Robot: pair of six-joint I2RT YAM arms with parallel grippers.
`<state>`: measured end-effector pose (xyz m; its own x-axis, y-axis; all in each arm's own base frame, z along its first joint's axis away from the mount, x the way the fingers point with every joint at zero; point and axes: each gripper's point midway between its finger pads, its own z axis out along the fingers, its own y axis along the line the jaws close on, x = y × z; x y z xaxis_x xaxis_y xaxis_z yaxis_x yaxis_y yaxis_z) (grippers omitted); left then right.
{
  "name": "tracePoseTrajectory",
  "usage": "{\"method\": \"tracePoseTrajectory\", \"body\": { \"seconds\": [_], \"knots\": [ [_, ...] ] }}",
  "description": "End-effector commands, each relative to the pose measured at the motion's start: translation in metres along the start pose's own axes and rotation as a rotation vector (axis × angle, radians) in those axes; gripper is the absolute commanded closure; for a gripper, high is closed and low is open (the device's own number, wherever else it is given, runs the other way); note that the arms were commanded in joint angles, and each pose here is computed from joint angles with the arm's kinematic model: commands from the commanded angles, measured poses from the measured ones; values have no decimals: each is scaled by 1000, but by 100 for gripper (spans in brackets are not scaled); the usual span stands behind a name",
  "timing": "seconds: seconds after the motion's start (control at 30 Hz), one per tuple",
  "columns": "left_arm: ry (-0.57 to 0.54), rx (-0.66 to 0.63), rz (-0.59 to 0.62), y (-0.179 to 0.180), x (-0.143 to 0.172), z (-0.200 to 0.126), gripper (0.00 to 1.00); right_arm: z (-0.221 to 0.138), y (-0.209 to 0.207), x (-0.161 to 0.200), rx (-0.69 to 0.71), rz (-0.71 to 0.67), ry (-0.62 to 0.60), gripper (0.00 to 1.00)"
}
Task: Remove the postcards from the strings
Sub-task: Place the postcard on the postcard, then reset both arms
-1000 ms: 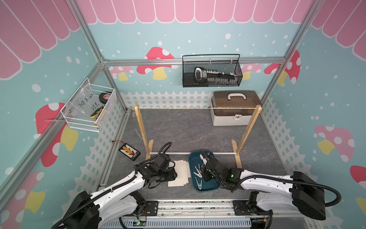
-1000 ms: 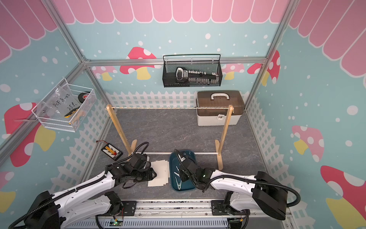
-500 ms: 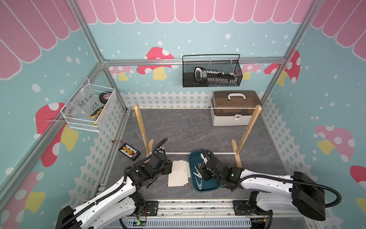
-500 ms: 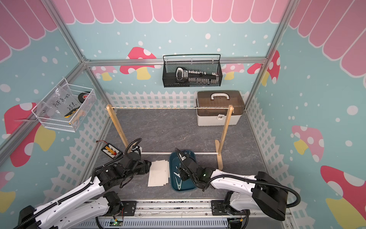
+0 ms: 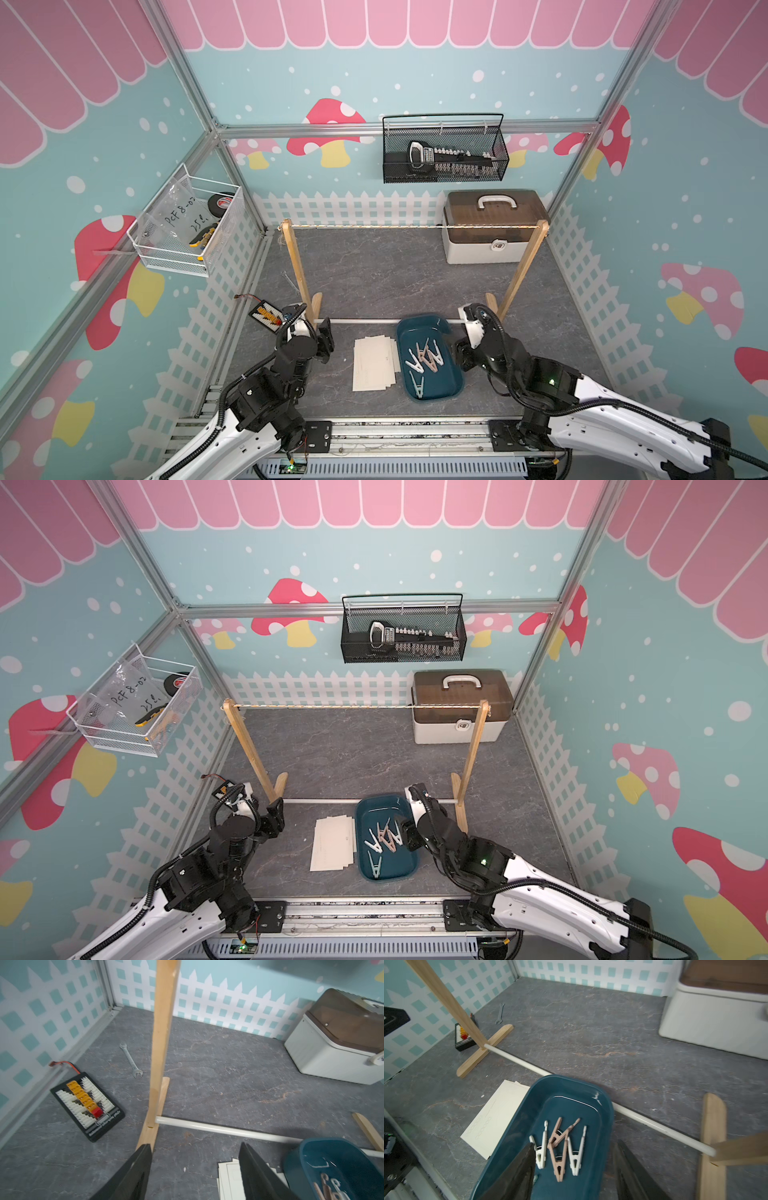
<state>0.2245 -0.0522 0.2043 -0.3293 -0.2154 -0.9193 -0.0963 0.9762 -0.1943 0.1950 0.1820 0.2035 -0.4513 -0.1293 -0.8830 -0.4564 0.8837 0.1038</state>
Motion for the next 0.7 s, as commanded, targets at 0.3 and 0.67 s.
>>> {"method": "tracePoseTrajectory", "body": {
  "seconds": [0.3, 0.67],
  "knots": [
    [-308, -399, 27, 64, -47, -5, 12, -79, -115, 4, 445, 50, -140, 33],
    [-368, -519, -66, 103, -34, 3, 11, -64, -154, -9, 660, 68, -48, 21]
  ]
}}
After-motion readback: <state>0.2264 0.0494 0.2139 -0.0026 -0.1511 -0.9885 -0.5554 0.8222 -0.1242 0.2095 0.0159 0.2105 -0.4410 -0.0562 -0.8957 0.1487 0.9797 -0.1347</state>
